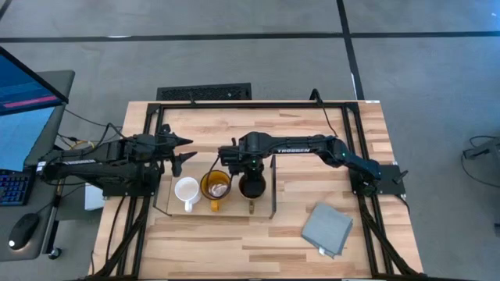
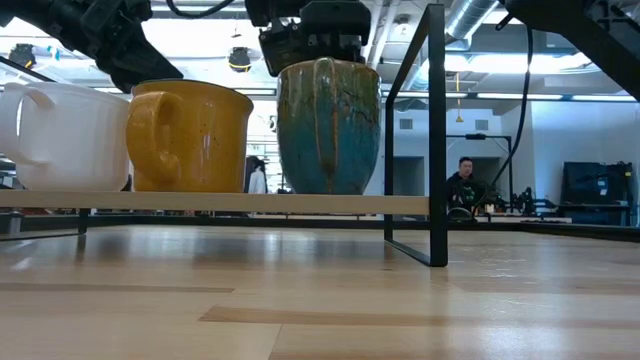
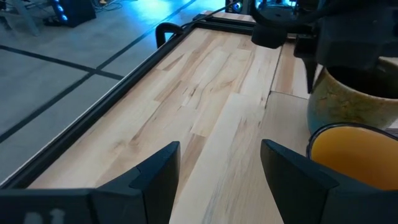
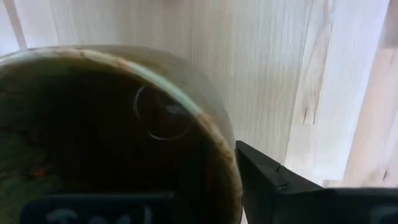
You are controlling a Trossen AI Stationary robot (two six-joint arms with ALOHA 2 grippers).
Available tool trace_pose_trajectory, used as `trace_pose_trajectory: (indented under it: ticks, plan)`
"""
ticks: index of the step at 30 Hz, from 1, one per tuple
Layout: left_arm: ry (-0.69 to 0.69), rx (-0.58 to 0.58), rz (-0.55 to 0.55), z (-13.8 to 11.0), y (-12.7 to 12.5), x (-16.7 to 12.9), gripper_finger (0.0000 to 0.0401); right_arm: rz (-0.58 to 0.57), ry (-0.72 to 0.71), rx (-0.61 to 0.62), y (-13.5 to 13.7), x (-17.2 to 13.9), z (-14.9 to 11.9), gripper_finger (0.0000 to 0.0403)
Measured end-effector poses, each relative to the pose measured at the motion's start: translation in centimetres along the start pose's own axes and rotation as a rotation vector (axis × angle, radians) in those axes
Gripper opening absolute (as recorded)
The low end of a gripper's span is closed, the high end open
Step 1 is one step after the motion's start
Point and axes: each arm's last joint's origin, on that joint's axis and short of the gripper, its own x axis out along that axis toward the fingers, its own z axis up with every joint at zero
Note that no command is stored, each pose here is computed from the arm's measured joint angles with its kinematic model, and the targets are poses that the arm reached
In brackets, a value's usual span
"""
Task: Stack small to large cups/mugs on shelf
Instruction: Put the brown mug on the shelf
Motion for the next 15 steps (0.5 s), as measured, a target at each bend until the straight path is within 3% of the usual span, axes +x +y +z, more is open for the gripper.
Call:
trace_pose_trajectory:
  ticks: [15]
  plan:
    - [0.005, 0.000, -0.042, -0.02, -0.12, 0.00, 0.0215, 0.000, 0.002, 0.029, -0.06, -0.02, -0.02, 0.0102]
